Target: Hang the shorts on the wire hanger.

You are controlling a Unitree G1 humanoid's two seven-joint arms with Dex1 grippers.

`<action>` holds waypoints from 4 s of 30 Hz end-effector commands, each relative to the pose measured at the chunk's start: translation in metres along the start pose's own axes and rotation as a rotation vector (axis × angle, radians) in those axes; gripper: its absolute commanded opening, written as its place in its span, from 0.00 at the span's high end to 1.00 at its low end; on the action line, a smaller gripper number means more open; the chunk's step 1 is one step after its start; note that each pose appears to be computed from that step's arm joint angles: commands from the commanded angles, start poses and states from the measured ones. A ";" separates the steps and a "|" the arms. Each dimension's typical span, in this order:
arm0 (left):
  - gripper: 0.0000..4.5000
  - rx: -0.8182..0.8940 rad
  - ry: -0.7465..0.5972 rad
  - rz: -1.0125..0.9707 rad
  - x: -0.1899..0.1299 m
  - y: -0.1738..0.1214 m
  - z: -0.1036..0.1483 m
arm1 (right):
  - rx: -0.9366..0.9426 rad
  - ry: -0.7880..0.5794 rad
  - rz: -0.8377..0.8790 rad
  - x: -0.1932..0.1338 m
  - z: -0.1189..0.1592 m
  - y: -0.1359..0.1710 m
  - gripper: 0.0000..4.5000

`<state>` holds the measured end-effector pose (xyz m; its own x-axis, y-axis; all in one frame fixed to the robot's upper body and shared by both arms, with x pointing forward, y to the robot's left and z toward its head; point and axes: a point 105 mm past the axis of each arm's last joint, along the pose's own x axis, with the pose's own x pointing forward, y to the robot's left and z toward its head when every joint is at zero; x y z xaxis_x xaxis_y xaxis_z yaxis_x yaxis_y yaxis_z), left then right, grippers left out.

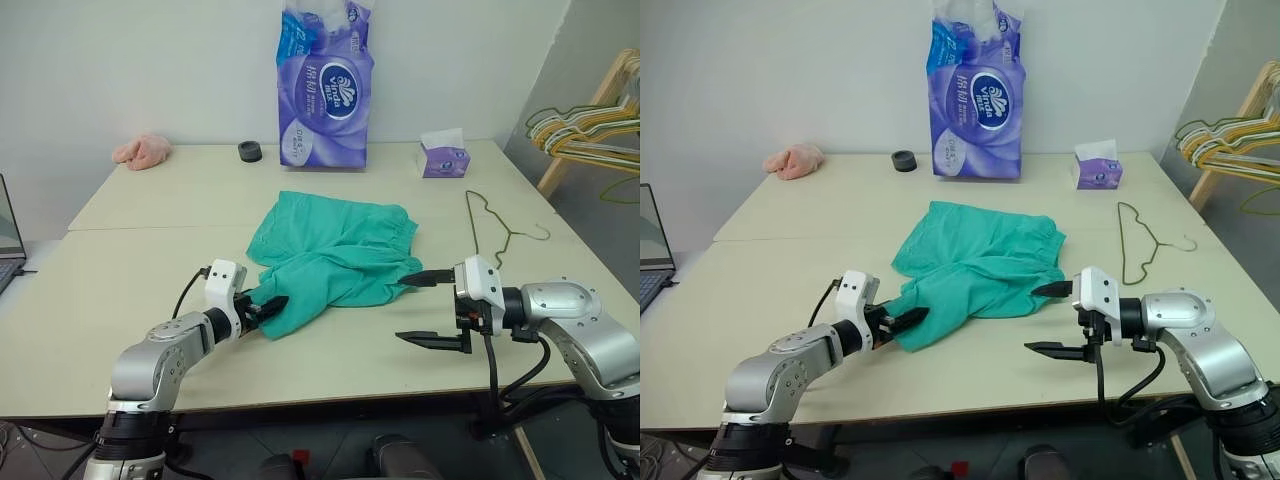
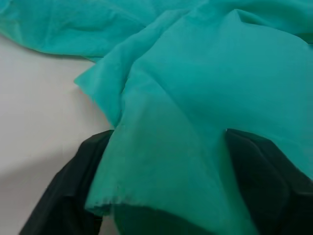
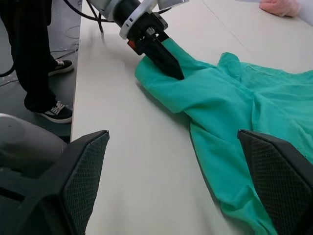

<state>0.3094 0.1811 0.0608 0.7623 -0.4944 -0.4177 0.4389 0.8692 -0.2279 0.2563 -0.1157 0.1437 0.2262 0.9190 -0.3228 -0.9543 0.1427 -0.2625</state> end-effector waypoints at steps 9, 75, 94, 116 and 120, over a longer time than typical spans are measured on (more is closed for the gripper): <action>1.00 0.226 -0.109 -0.124 -0.010 -0.036 0.026 | -0.075 0.044 -0.073 -0.011 0.002 -0.024 0.00; 0.01 0.047 -0.019 -0.248 -0.028 -0.043 0.005 | -0.018 0.362 -0.076 0.034 -0.045 -0.089 1.00; 0.54 -0.001 0.011 -0.248 -0.029 -0.041 -0.007 | 0.012 0.348 -0.037 0.026 -0.040 -0.078 1.00; 0.99 0.812 0.077 -0.156 -0.034 0.025 0.133 | -0.037 0.378 -0.027 0.033 0.015 -0.131 1.00; 0.99 0.933 -0.263 0.578 -0.035 0.083 0.282 | -0.493 0.382 -0.435 0.061 0.097 -0.212 1.00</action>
<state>0.4460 0.2377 0.2442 0.9229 -0.2815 -0.2626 0.3849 0.6737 0.6309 0.4386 -0.0537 0.2299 0.5699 0.6441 -0.5102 -0.7613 0.1801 -0.6229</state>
